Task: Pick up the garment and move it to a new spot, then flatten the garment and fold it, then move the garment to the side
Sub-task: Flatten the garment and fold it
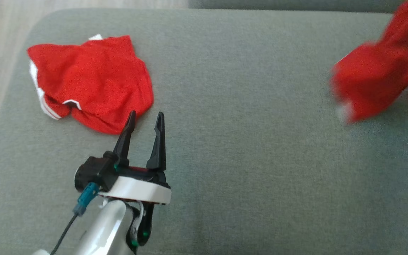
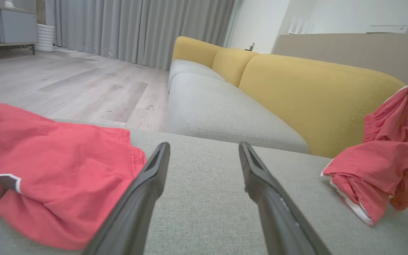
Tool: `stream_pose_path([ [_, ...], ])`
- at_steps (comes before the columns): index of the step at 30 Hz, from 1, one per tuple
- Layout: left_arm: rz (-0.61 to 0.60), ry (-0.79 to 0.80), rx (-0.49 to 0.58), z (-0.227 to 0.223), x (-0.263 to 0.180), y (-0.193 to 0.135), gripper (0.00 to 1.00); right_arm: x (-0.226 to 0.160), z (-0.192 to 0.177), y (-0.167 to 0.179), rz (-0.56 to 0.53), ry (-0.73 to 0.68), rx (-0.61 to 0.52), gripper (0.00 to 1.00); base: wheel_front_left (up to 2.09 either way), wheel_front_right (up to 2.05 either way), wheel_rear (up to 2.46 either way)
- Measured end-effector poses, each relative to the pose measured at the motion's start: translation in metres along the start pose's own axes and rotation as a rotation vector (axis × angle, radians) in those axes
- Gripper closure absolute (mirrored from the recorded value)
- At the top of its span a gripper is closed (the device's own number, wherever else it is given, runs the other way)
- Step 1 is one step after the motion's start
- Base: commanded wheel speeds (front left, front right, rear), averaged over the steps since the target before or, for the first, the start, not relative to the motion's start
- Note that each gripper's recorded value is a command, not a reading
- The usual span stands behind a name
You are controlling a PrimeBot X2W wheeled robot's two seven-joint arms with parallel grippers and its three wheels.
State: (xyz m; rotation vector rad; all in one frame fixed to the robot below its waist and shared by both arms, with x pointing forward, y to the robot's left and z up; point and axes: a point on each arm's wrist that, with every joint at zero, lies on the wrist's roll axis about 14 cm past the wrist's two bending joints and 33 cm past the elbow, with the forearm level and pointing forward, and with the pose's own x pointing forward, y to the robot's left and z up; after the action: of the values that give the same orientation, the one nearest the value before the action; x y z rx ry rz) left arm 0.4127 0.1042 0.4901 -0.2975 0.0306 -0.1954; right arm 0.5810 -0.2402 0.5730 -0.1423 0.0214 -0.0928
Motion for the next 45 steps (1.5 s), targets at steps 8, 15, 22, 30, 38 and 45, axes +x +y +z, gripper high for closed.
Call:
stream_pose_path([
  [8, 0.091, -0.04, -0.027, 0.011, -0.032, 0.018, 0.0, 0.005, 0.142, 0.024, 0.091, -0.327, -0.18, 1.0, 0.0, 0.0, 0.0],
  [15, 0.131, -0.092, -0.024, 0.027, -0.041, 0.032, 0.0, -0.027, 0.058, 0.141, 0.398, -0.171, -0.217, 1.0, 0.0, 0.0, 0.0],
  [22, 0.089, -0.087, -0.013, 0.025, -0.037, 0.023, 0.0, -0.135, -0.109, 0.213, 0.686, 0.189, -0.214, 1.0, 0.0, 0.0, 0.0],
  [30, 0.056, -0.067, -0.012, 0.018, -0.031, 0.013, 0.0, -0.144, -0.098, 0.218, 0.681, 0.146, -0.067, 0.0, 0.0, 0.0, 0.0],
  [38, 0.014, -0.068, -0.014, 0.019, -0.024, 0.0, 0.0, -0.122, -0.053, 0.149, 0.447, -0.024, 0.094, 0.0, 0.0, 0.0, 0.0],
  [45, -0.014, -0.067, 0.072, 0.018, -0.017, -0.009, 0.0, -0.152, -0.061, 0.069, 0.2, -0.079, 0.159, 0.0, 0.0, 0.0, 0.0],
])
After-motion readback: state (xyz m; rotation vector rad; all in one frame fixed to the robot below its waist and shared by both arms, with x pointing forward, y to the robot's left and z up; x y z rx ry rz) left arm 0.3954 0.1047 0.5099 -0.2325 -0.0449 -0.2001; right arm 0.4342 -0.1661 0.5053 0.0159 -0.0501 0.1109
